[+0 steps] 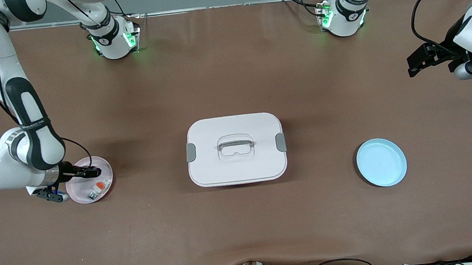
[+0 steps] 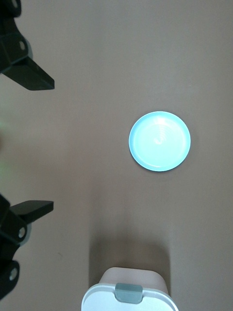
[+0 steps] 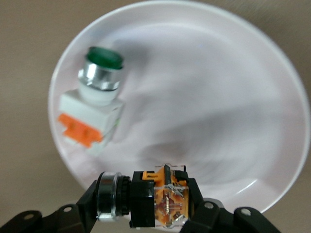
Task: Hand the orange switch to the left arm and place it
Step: 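Close the right gripper on the black-and-orange switch, then lift the switch over the box with the right gripper while the left gripper approaches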
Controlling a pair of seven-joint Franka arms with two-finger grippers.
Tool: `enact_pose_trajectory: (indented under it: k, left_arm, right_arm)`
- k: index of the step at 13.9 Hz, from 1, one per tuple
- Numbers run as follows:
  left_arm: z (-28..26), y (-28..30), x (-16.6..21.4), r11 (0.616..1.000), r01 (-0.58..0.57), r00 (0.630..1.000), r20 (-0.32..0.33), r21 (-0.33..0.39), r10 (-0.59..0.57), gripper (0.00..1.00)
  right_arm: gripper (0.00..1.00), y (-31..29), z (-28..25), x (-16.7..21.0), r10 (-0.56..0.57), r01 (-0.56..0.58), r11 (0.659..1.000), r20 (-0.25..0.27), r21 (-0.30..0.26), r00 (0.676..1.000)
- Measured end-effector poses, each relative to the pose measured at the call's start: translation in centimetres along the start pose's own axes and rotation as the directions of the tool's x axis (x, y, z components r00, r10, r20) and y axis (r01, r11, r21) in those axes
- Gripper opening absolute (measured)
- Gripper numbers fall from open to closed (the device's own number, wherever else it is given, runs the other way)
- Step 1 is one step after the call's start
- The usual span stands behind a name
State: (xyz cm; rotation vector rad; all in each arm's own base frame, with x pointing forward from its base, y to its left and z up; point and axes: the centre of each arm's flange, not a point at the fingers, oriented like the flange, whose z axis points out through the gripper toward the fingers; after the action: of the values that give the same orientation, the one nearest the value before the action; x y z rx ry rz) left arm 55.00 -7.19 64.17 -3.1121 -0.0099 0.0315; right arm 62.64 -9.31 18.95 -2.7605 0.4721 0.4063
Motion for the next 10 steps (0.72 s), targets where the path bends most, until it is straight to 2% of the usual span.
enact_pose_trajectory:
  k: [3,5,10]
  left_arm:
    - [0.0,0.0,0.0,1.000,0.000,1.000,0.000,0.000,0.000,1.00]
    - [0.0,0.1,0.0,1.000,-0.002,1.000,0.000,0.000,0.002,1.00]
    - [0.3,0.6,0.1,1.000,-0.010,1.000,0.006,0.001,0.010,1.00]
  right_arm:
    - [0.73,-2.8,-3.4,-1.0,0.151,-0.155,0.987,0.092,0.035,0.984]
    - [0.73,-6.2,-5.6,-2.3,0.234,-0.238,0.971,0.112,0.024,0.966]
    - [0.73,-18.6,-8.3,-7.8,0.446,-0.455,0.890,0.179,0.009,0.877]
